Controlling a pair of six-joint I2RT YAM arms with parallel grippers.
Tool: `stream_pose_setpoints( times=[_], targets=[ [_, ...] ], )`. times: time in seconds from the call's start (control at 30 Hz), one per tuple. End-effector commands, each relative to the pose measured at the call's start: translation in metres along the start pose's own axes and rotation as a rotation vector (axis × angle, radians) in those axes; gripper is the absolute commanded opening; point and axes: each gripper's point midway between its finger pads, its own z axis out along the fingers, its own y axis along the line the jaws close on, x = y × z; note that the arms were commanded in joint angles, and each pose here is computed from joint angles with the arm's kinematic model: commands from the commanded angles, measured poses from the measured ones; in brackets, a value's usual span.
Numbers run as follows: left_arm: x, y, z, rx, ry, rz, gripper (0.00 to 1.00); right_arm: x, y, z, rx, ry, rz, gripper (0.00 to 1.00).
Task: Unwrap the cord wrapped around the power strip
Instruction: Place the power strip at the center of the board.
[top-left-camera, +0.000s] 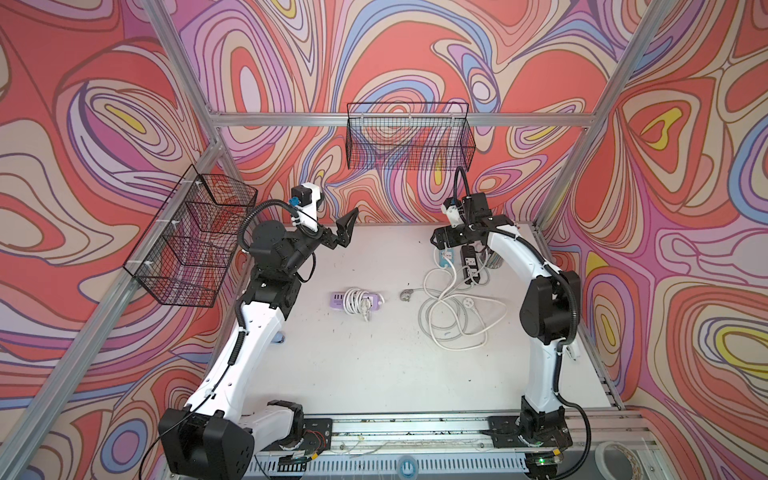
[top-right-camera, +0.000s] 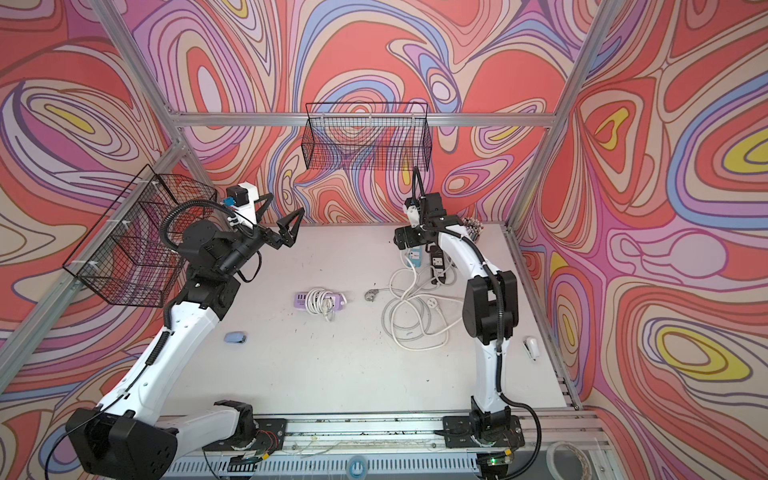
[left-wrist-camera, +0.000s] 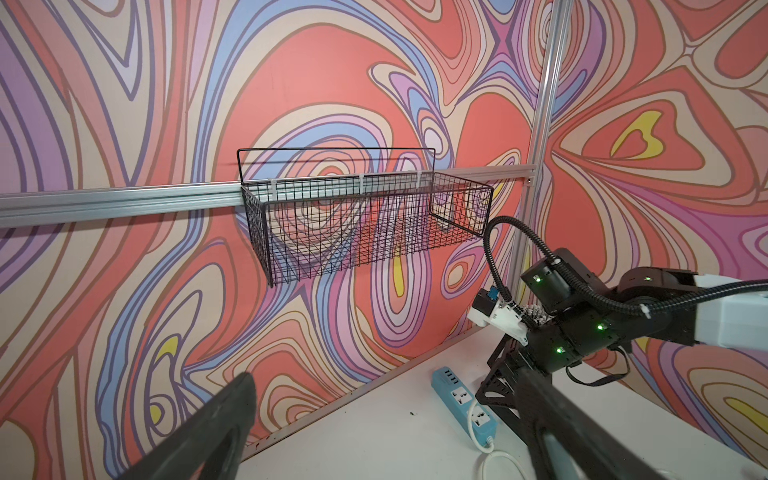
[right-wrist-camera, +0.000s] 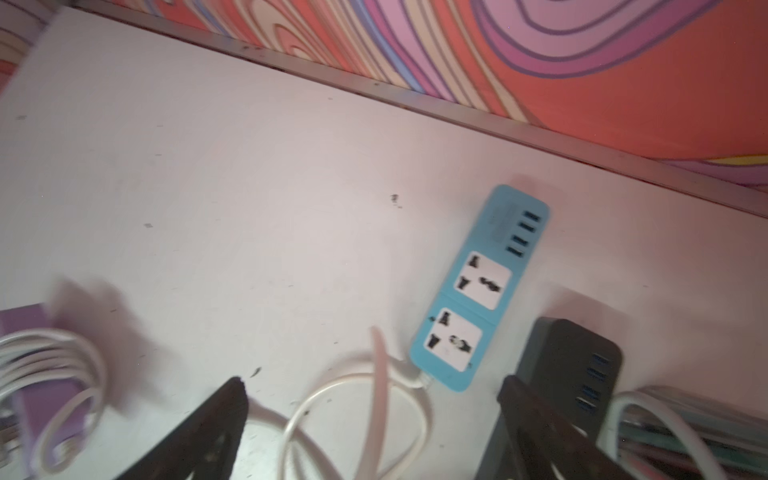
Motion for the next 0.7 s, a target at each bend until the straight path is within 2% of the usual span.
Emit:
stream_pose_setpoints(
  times=[0.0,0.07,0.27,0.37,0.47,0.67],
  targets=[
    [-0.005,0.005,-0.002,-0.024,-0.021,0.007,1.00,-0.026,0.071,-0.029,-0.196,-0.114,-0.036,0.98],
    [-0.004,0.006,-0.002,-0.026,-0.019,0.005,1.00,-0.019,0.095,-0.029,-0.225,-0.108,-0.057,0.98],
    [-0.004,0.007,-0.003,-0.040,-0.020,0.011,1.00,-0.007,0.131,-0.031,-0.304,-0.096,-0.060,0.98],
    [-0.006,0.009,-0.004,-0.055,-0.023,0.020,1.00,-0.014,0.149,-0.045,-0.334,-0.134,-0.087,0.98],
    [-0.007,0.013,-0.007,-0.083,-0.026,0.034,1.00,-0.020,0.176,-0.056,-0.427,-0.159,-0.075,0.98],
    [-0.012,0.025,-0.013,-0.162,-0.034,0.055,1.00,0.009,0.211,-0.033,-0.545,-0.099,0.001,0.98]
  ],
)
